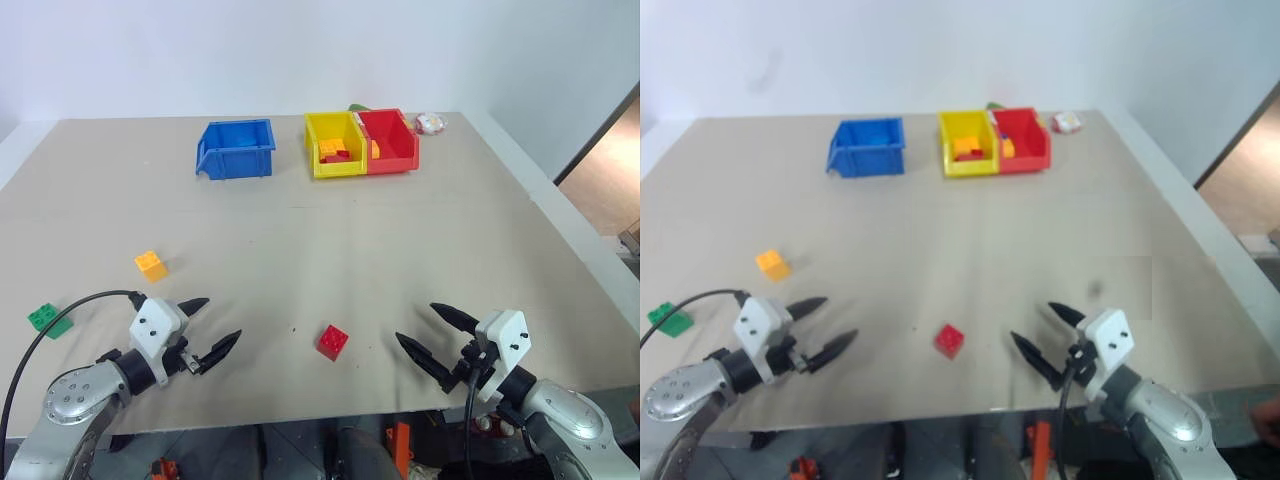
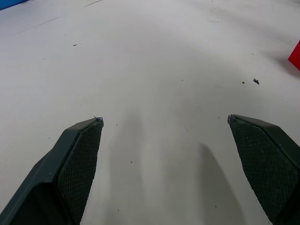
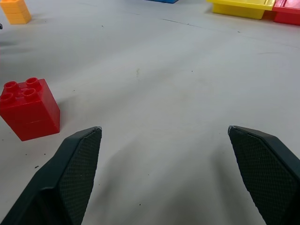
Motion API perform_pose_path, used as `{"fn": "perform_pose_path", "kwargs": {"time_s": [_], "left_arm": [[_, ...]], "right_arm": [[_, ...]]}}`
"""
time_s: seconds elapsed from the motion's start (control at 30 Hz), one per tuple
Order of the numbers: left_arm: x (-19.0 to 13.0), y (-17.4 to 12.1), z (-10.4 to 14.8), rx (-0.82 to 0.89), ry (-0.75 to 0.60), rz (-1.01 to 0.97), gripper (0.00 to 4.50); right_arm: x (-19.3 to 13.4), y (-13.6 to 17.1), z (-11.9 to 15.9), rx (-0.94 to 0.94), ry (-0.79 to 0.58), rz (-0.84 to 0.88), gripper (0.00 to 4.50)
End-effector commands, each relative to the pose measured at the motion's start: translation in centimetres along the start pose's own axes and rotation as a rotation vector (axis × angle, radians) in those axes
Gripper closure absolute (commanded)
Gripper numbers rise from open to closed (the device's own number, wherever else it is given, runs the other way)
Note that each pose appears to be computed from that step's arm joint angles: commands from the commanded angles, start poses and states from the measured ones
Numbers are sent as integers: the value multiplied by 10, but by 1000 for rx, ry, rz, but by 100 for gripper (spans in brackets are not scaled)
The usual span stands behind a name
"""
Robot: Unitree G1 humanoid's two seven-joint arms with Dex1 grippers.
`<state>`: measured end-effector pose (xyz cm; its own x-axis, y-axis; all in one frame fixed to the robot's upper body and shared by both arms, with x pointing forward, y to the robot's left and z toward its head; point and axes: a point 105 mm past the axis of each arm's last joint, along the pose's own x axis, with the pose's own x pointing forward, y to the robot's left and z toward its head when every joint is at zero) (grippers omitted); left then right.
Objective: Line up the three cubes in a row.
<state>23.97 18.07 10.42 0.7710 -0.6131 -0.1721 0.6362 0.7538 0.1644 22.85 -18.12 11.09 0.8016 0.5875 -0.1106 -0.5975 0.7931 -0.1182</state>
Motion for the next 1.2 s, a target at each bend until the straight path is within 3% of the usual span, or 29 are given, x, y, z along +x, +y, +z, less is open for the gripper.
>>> {"fn": "perform_pose_path", "kwargs": {"time_s": [0.03, 0.13, 0.3, 0.63, 0.7, 0.8, 0.9, 1.07, 1.2], "left_arm": [[1, -1, 7, 6, -50, -17, 9], [-5, -8, 13, -76, -155, -34, 9], [-16, -12, 14, -169, -211, -4, 9], [-19, -10, 18, -96, -205, -36, 9], [-16, -21, 20, -11, -185, -142, 9], [-14, -41, 25, 74, -172, -335, 9], [-13, -51, 27, 95, -157, -483, 9], [-6, -55, 28, 107, -142, -620, 9], [-3, -55, 28, 110, -132, -663, 9]], "right_arm": [[-2, -5, 9, -41, -24, -15, 0], [-3, -5, 8, -44, -20, -18, 0], [-5, -6, 7, -45, -14, -18, 0], [-6, -5, 7, -53, -6, 10, 0], [-6, -7, 11, -83, -9, 27, 0], [-1, -5, 33, -112, -37, 141, 0], [9, 16, 53, -125, -55, 333, 0], [18, 59, 50, -157, -13, 644, 0], [36, 58, 38, -211, 6, 693, 0]]}}
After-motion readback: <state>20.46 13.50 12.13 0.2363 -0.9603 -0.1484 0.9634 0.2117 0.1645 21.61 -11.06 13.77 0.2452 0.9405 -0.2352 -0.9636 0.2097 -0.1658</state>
